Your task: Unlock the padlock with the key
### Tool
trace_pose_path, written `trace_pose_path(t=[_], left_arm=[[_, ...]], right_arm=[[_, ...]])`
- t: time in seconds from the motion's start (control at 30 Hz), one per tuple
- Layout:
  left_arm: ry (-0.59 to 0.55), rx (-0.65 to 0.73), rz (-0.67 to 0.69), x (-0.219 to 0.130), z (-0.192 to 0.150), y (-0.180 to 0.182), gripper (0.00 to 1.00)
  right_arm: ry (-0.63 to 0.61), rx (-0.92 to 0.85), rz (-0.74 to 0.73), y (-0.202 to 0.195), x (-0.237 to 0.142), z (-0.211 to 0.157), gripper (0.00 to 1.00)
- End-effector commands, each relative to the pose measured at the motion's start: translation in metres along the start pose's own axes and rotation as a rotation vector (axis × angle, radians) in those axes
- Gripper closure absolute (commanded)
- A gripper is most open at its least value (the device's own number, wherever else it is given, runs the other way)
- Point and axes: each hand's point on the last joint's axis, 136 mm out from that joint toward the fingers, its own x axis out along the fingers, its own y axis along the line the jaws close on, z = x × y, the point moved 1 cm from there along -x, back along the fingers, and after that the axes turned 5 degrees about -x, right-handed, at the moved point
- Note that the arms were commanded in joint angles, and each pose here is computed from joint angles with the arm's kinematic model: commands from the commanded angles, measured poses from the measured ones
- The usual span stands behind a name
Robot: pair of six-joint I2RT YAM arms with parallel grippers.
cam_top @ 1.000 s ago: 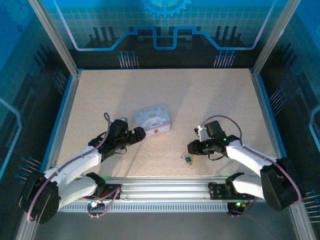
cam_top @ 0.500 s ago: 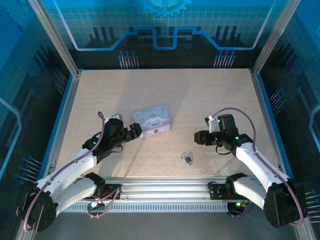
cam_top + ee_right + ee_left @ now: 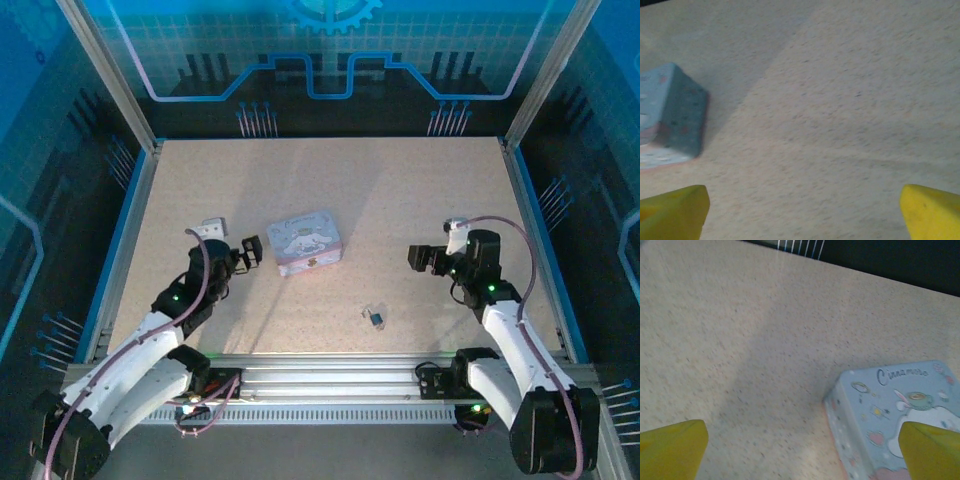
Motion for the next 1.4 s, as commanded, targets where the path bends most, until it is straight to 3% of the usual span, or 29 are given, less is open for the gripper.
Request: trace_pose_path(t=[0.0, 0.17, 0.57, 0.87, 1.07, 1.37], left_arm=[[-0.133, 0.187, 0.043, 0.007, 0.018, 0.006, 0.01], [-0.163, 0.277, 0.08, 0.023, 0.01, 0.017, 0.01], [-0.135, 0.255, 0.074, 0.057, -0.014, 0.039, 0.01], [-0.151, 0.288, -0.015, 0.07, -0.014, 0.028, 0.01], [-0.172, 0.309, -0.036, 0.082, -0.008, 0.026, 0.01], [-0.22, 0.279, -0.055, 0.108, -0.003, 0.033, 0.01]], right_arm=[[-0.172, -0.124, -0.136, -0.027, 0.0, 0.024, 0.0], [-0.252, -0.159, -0.215, -0.044, 0.008, 0.029, 0.0], [-0.328, -0.161, -0.212, -0.054, 0.044, 0.038, 0.0], [-0.317, -0.225, -0.171, -0.046, 0.072, 0.024, 0.0], [-0.199, -0.223, -0.2, -0.049, 0.091, 0.028, 0.01], [-0.192, -0.244, -0.212, -0.046, 0.093, 0.028, 0.0]])
